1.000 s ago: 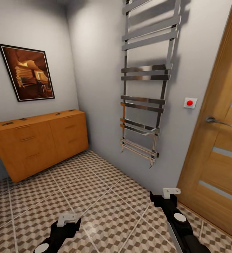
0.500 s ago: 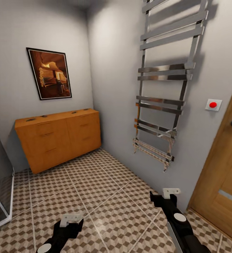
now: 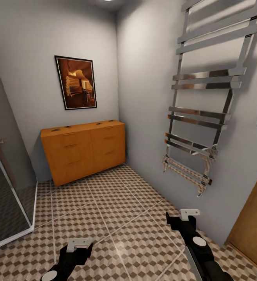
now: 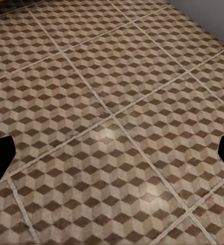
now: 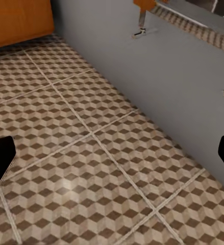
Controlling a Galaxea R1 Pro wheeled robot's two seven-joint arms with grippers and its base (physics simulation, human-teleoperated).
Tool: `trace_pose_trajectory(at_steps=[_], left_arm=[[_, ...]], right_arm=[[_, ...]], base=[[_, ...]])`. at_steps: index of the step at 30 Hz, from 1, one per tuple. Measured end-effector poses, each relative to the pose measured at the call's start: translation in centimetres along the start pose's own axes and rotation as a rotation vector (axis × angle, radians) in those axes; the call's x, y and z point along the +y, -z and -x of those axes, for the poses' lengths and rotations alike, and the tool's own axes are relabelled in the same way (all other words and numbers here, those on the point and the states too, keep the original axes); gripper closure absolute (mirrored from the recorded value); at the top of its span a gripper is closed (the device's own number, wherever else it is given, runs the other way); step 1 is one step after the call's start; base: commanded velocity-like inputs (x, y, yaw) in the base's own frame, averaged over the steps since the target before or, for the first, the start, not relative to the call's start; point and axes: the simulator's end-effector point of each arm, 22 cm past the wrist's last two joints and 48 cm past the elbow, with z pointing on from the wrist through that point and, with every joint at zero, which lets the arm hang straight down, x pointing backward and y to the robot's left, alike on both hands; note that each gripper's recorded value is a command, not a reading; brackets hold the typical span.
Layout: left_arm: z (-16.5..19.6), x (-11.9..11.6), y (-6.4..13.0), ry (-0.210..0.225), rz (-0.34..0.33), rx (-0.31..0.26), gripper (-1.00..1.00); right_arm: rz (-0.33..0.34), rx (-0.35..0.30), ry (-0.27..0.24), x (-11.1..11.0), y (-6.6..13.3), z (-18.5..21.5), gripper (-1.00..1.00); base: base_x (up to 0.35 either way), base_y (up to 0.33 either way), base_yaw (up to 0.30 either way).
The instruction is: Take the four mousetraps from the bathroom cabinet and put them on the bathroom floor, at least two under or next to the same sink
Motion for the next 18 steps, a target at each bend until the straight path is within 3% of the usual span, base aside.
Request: trace_pose_trajectory(at_steps=[9, 18], left_arm=[[-0.15, -0.01, -0.03, 0.001, 0.000, 0.003, -1.00], [-0.34, -0.15, -0.05, -0.001, -0.003, 0.007, -1.00]], right_arm=[[-0.001, 0.000, 0.001, -0.06, 0.00, 0.01, -1.00], [-0.001, -0.001, 0.000, -0.02, 0.02, 0.03, -1.00]], base=[[0.004, 0.000, 0.259], [0.100, -0.077, 0.259]])
